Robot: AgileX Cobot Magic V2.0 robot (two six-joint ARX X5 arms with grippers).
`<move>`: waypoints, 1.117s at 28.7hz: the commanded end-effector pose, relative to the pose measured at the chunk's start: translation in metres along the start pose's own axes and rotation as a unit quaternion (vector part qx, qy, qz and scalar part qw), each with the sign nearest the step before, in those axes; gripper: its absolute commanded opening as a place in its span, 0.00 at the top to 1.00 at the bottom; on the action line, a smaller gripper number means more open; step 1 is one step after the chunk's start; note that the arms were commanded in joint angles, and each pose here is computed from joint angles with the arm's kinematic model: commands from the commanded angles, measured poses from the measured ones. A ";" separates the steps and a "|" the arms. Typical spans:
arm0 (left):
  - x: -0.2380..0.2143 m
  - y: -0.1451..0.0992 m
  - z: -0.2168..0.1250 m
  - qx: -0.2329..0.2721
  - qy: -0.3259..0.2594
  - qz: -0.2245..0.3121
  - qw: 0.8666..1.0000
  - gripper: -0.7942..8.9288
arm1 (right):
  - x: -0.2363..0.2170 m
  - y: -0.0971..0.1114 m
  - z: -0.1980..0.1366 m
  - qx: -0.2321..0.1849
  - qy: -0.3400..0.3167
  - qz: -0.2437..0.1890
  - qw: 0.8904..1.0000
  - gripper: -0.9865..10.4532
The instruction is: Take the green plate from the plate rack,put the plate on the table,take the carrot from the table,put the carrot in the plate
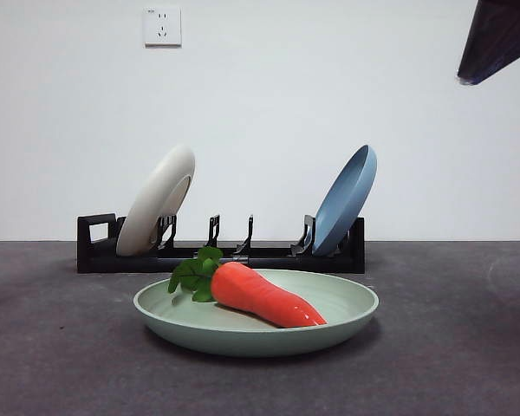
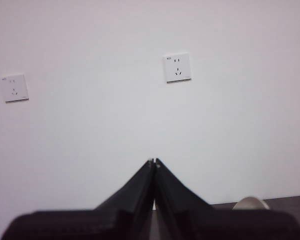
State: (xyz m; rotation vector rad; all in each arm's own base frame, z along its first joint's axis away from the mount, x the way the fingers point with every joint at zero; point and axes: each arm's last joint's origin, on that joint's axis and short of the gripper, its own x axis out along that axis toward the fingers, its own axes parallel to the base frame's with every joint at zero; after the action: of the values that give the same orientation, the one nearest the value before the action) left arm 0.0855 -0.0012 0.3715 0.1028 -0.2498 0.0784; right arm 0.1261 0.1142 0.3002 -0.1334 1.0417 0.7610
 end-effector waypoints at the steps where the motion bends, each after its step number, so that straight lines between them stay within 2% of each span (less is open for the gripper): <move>1: -0.003 -0.002 -0.036 0.010 0.009 -0.001 1.000 0.92 | 0.001 0.000 0.000 0.002 -0.001 0.000 1.000 0.91; 8: -0.021 -0.006 -0.114 0.007 0.055 -0.011 0.998 0.92 | 0.001 0.000 0.000 0.002 -0.001 0.000 1.000 0.91; 15: -0.035 -0.010 -0.173 -0.032 0.089 -0.006 0.996 0.92 | 0.001 0.000 0.000 0.002 -0.001 0.000 1.000 0.91; 21: -0.040 -0.014 -0.204 -0.063 0.127 -0.017 0.990 0.92 | 0.001 0.000 0.000 0.002 -0.001 -0.001 1.000 0.91; 29: -0.045 -0.016 -0.219 -0.075 0.210 -0.030 0.974 0.92 | 0.001 0.000 0.000 0.002 -0.001 -0.001 1.000 0.91; 32: -0.046 -0.017 -0.220 -0.083 0.216 -0.031 0.972 0.92 | 0.001 0.000 0.000 0.002 -0.001 -0.001 1.000 0.91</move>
State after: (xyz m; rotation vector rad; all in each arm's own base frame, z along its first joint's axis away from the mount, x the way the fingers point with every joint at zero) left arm 0.0955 0.0037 0.1511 -0.0550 0.1729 0.0159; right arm 0.1262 0.1143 0.3003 -0.1335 1.0399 0.7603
